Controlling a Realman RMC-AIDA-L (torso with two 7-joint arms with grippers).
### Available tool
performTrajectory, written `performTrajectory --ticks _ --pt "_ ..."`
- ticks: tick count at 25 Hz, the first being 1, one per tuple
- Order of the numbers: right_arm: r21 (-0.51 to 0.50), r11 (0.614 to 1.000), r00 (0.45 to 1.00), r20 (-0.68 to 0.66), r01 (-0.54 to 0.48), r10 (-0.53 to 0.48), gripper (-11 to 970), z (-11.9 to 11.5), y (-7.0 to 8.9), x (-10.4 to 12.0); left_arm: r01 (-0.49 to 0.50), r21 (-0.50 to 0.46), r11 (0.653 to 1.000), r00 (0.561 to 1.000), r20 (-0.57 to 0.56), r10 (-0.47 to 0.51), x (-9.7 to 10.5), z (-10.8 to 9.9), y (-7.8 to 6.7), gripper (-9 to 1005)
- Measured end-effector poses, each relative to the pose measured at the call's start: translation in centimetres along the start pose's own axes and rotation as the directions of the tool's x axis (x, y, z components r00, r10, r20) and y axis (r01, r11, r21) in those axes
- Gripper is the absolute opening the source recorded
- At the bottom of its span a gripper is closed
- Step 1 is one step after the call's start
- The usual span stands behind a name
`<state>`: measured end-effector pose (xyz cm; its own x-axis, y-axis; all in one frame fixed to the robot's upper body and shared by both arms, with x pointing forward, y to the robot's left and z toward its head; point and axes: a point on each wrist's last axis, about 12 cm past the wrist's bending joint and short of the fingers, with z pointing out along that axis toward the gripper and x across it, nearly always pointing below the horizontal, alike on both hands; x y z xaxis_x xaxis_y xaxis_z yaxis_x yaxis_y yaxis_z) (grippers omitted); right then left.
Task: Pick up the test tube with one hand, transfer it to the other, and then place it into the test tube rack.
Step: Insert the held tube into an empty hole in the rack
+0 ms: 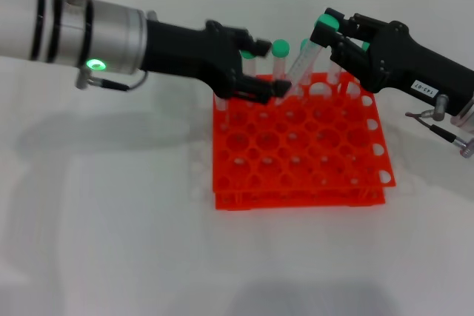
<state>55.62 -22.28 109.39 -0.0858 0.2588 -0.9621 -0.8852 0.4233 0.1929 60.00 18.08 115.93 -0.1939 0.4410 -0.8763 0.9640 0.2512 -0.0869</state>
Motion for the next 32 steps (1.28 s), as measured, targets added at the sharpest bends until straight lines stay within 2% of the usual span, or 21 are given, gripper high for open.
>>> performTrajectory --ticks 2,3,5,8,13,19,22,26,32 --pt "0.009 1.000 1.000 0.001 0.001 -0.001 280 -0.2 -0.1 0.0 -0.004 -0.016 1.000 1.000 0.005 0.004 -0.1 -0.5 0.0 625" --pt "0.012 1.000 1.000 0.002 0.003 -0.003 281 -0.3 -0.1 0.0 -0.007 -0.077 0.997 1.000 0.019 0.008 -0.1 -2.3 -0.4 664" --pt "0.015 1.000 1.000 0.001 0.008 -0.008 283 -0.4 -0.2 0.0 -0.008 -0.098 0.995 1.000 0.026 0.011 0.0 -3.0 -0.5 743" --pt "0.017 1.000 1.000 -0.003 0.018 -0.018 286 -0.5 -0.3 -0.1 -0.003 -0.152 0.988 0.997 0.079 0.015 0.8 -5.0 -1.5 861" --pt "0.021 0.999 0.999 -0.021 0.042 -0.041 290 -0.3 -0.7 -0.4 0.029 -0.217 0.976 0.983 0.184 0.012 4.2 -7.6 -3.4 895" --pt "0.028 0.998 0.998 -0.036 0.058 -0.057 296 0.2 -1.2 -0.7 0.130 -0.297 0.946 0.961 0.271 -0.047 9.6 -10.1 -5.9 895" --pt "0.025 0.997 0.996 -0.050 0.079 -0.077 299 0.7 -1.4 -0.8 0.206 -0.343 0.917 0.951 0.291 -0.104 12.8 -11.4 -7.2 895" --pt "0.010 0.994 0.992 -0.067 0.109 -0.108 303 1.4 -1.5 -0.9 0.271 -0.371 0.888 0.941 0.297 -0.163 15.7 -12.0 -8.3 895" --pt "-0.028 0.987 0.981 -0.110 0.159 -0.161 308 3.2 -1.7 -1.0 0.280 -0.376 0.883 0.944 0.275 -0.181 17.7 -11.7 -9.0 895"
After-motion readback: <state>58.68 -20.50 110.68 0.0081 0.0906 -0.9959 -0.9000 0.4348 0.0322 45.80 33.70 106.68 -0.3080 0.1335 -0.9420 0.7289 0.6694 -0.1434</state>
